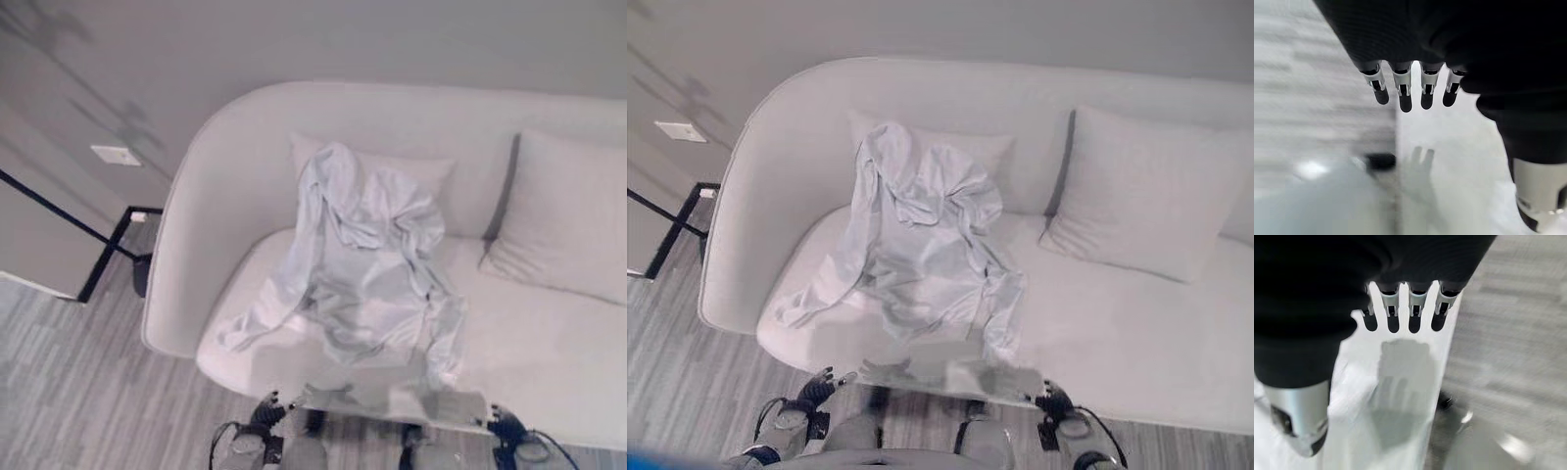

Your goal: Hang the clothes on the sofa on the clothes rack.

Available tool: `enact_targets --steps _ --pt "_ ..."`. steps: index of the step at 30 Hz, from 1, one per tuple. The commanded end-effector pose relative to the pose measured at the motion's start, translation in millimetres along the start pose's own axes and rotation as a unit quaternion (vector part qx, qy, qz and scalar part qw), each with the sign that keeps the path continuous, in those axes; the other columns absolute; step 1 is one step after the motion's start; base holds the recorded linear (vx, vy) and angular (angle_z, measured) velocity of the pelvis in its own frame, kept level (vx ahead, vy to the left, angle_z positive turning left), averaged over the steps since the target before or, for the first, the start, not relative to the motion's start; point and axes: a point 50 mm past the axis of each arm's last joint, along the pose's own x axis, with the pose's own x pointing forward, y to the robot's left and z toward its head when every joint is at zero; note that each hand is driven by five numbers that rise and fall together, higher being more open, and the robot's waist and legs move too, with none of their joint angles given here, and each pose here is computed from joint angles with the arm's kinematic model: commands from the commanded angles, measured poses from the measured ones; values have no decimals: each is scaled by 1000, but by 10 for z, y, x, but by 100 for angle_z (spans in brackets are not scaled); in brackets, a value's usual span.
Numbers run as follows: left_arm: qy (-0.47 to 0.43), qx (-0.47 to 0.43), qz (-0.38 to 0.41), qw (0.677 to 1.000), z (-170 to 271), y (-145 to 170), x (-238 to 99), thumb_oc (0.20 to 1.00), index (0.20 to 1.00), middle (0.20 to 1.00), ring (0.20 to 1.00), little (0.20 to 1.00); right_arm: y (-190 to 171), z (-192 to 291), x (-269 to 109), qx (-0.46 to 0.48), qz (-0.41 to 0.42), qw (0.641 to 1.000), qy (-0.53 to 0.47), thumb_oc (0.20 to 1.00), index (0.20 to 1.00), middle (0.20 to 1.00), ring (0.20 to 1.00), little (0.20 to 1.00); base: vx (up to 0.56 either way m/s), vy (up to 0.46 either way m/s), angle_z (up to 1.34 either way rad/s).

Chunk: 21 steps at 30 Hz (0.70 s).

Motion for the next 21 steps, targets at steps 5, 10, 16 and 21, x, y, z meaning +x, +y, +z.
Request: enact_targets --steps 5,10,16,21 --pt "-51 9 33 998 230 191 32 1000 1000 1000 1000 1000 115 133 -4 -1 4 999 -40 1000 1000 1000 1000 1000 5 108 0" --pt "-158 11 53 986 625 392 -36 1000 1000 1000 1000 1000 81 523 -4 -2 -4 993 -122 1000 1000 1000 1000 1000 -12 67 -15" --pt "-342 44 123 930 1328 892 -457 1000 1000 1000 1000 1000 -154 1408 -159 -21 -44 955 -292 1000 1000 1000 1000 1000 -16 29 -7" --pt "-431 129 182 874 1832 1123 -753 1000 1000 1000 1000 1000 -288 1901 -363 -19 -64 920 -387 1000 1000 1000 1000 1000 -15 4 -8"
